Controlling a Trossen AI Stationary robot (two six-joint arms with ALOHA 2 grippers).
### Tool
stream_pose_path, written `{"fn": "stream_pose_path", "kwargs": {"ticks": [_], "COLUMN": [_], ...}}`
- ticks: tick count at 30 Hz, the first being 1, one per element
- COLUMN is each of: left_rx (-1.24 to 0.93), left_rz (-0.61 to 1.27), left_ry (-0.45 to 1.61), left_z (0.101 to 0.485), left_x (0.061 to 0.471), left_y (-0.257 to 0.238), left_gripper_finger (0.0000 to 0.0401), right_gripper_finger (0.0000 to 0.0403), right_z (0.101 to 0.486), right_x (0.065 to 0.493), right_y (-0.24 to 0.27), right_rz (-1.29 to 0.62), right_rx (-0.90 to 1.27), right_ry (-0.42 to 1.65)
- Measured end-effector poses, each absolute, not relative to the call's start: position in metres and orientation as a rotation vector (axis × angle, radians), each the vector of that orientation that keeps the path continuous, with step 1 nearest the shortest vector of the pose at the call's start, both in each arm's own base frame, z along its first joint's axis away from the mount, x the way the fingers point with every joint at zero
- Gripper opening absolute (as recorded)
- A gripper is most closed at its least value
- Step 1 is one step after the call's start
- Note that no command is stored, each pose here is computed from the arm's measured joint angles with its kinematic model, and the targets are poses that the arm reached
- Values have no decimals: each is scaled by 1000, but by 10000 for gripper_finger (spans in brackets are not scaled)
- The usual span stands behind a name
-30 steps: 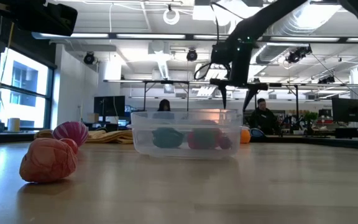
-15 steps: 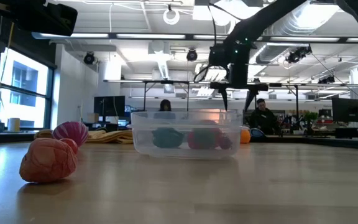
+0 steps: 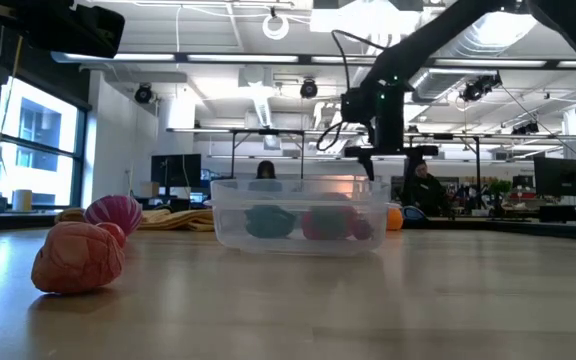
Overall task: Pick and placing Produce into tupperware
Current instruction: Put the orange into the transparent bin
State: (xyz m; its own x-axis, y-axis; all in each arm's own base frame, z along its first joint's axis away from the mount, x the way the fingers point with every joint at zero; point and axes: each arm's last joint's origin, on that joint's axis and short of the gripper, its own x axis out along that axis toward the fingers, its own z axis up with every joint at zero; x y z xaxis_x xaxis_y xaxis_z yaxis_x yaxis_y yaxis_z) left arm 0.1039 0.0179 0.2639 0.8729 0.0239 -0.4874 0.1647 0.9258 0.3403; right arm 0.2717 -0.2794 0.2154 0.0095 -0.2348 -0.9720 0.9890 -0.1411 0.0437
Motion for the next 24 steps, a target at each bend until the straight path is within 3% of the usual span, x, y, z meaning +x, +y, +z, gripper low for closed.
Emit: {"fn": "stream_pose_path", "kwargs": {"ticks": [24], "left_rx": [384], "left_rz": [-75], "left_ry": [507], "left_z": [264], "left_x": [104], "left_y": [18], "left_gripper_finger": [24], "right_gripper_finger": [284], "right_z": [197], "right_x": [274], "right_y": [-288], "right_rz": [-1377], "right_rx": [1144], "right_ry": [983]}}
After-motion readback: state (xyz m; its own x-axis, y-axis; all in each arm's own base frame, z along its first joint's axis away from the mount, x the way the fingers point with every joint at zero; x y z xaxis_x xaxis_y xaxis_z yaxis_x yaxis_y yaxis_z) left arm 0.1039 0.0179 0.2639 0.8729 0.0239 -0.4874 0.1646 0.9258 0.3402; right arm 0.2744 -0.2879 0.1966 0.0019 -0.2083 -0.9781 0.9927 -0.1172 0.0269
